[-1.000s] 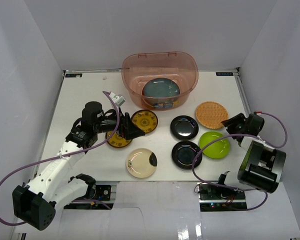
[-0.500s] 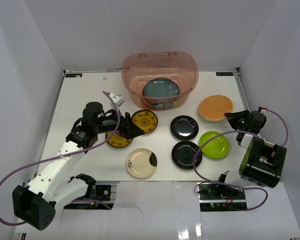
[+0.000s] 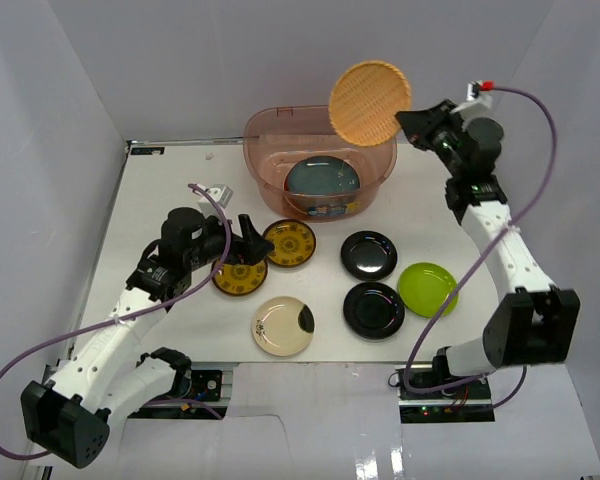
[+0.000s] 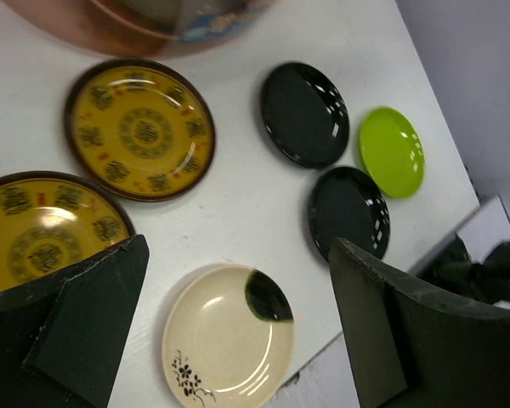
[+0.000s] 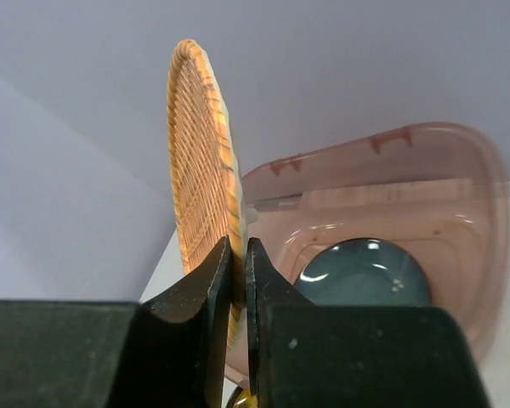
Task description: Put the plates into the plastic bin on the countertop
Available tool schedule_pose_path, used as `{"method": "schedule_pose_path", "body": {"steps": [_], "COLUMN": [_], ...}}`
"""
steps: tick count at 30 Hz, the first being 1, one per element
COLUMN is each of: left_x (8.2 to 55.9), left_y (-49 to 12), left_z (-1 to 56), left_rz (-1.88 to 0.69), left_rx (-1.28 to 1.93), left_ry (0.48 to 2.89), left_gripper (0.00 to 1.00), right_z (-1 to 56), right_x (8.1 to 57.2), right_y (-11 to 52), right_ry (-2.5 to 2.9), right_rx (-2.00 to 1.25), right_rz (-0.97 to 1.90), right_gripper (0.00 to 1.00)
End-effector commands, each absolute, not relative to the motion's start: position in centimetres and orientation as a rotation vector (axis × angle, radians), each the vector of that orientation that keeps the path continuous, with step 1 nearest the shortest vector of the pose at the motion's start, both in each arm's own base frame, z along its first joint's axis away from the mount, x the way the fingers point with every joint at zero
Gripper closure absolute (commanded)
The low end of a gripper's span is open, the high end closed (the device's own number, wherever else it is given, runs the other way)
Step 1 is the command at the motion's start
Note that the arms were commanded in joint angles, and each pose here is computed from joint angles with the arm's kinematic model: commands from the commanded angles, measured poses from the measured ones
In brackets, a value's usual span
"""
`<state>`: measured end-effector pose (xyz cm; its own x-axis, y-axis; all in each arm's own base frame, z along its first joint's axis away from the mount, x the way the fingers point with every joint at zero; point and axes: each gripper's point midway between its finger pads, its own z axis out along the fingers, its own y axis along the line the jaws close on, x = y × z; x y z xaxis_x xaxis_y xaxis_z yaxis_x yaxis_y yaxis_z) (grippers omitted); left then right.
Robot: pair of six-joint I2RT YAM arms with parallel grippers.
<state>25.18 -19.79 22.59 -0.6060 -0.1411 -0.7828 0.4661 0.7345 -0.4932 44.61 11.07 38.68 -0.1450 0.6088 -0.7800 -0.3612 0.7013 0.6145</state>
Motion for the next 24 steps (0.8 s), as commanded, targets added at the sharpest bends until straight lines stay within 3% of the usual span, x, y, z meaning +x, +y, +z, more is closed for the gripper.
{"method": "schedule_pose_path", "body": {"steps": [1, 8, 15, 18, 19, 21, 24], "left_x": [27.0, 28.1, 28.8, 28.4, 27.9, 27.5, 26.7], "left_y": [-16.3, -13.7, -9.1, -6.2, -5.7, -5.2, -4.8], "left_z": [23.0, 19.8, 14.0, 10.2, 8.5, 7.3, 5.7], "left_rz": [-0.684, -0.58, -0.502, -0.454, -0.43, -0.46, -0.442], "left_rx": [0.03, -0.243, -0.592, -0.763, -0.807, -0.868, -0.925], "left_ry": [2.015, 2.088, 2.162, 2.206, 2.235, 2.259, 2.275], "left_gripper": [0.02, 0.02, 0.02, 0.02, 0.02, 0.02, 0.02], "right_z": [33.7, 27.7, 20.5, 18.6, 18.5, 18.8, 21.0], "right_x": [49.0, 52.7, 53.6, 53.5, 53.4, 53.1, 52.5], "right_y": [15.3, 22.0, 23.6, 23.6, 23.6, 23.2, 23.0], "right_ry": [1.697, 1.869, 2.021, 2.069, 2.078, 2.084, 2.037], "right_rx": [0.153, 0.091, 0.129, 0.139, 0.127, 0.121, 0.091], "right_rz": [0.819, 0.859, 0.824, 0.778, 0.759, 0.711, 0.676], "right_gripper": [0.92, 0.92, 0.89, 0.64, 0.43, 0.23, 0.03]}}
